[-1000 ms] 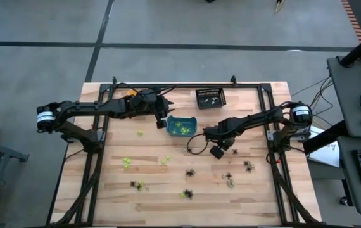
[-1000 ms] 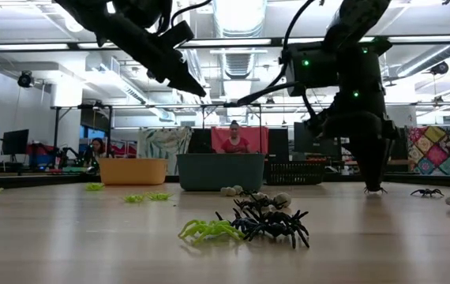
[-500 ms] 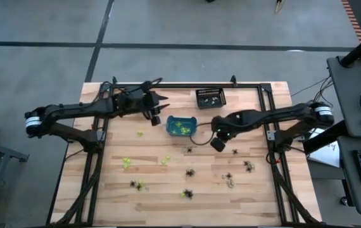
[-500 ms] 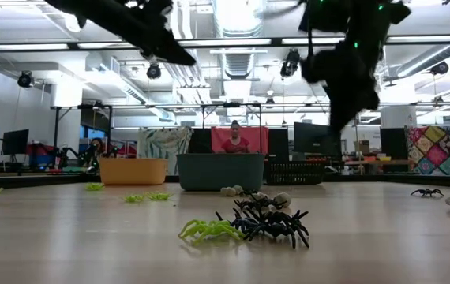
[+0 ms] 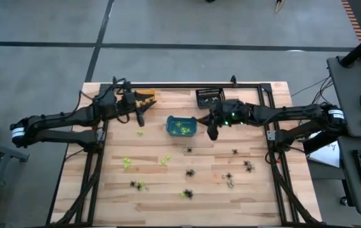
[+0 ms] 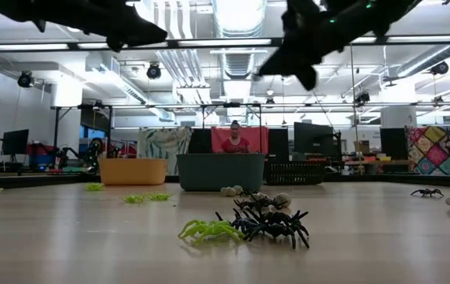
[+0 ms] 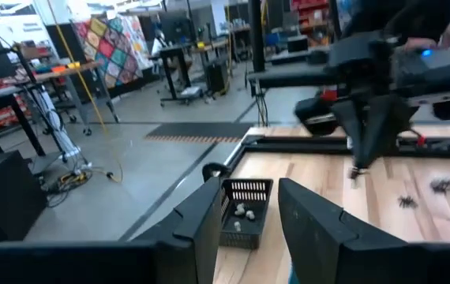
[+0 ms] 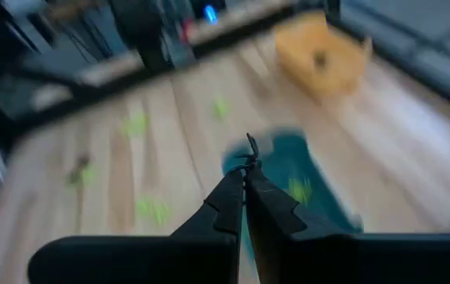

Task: Sort Halloween decoration
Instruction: Put the black spider toy into the yellow bin

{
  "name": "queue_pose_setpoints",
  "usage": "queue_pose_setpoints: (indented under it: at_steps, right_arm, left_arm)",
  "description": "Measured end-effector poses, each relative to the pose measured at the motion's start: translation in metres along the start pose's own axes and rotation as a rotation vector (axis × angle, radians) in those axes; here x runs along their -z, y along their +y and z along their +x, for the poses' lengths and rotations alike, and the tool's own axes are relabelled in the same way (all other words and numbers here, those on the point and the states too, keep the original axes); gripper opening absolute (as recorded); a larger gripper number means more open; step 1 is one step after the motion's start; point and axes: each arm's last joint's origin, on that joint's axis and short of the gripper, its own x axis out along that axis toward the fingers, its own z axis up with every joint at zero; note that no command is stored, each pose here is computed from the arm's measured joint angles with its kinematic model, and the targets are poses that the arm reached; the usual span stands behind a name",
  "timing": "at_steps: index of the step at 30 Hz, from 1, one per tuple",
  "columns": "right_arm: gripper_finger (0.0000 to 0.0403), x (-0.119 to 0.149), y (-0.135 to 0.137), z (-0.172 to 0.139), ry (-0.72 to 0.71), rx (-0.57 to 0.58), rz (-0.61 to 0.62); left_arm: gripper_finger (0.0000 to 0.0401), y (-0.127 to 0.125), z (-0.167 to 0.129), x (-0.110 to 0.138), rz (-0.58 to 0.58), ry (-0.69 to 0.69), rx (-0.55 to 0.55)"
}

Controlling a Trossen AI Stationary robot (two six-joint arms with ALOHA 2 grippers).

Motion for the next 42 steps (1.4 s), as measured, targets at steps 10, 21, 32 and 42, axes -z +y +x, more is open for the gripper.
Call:
queue_pose_setpoints:
  at_steps: [10, 21, 32, 42]
  right_arm:
    - [0.0008, -0.038, -0.043, 0.061, -0.294, -0.138, -0.085]
    - [0.0008, -0.079, -0.097, 0.157, -0.318, -0.084, -0.147]
    - [0.0009, -0.083, -0.138, 0.23, -0.208, -0.033, -0.091]
    - [0.0039, -0.084, -0.145, 0.251, -0.095, -0.013, -0.085]
  left_arm:
    - [0.0111, 0.004, -0.026, -0.004, -0.011, -0.104, -0.019]
    - [0.0111, 0.009, -0.042, -0.009, 0.007, -0.128, -0.109]
    - [0.0111, 0.01, -0.049, -0.006, -0.015, -0.1, -0.119]
    - [0.0111, 0.01, -0.048, -0.005, -0.032, -0.088, -0.117]
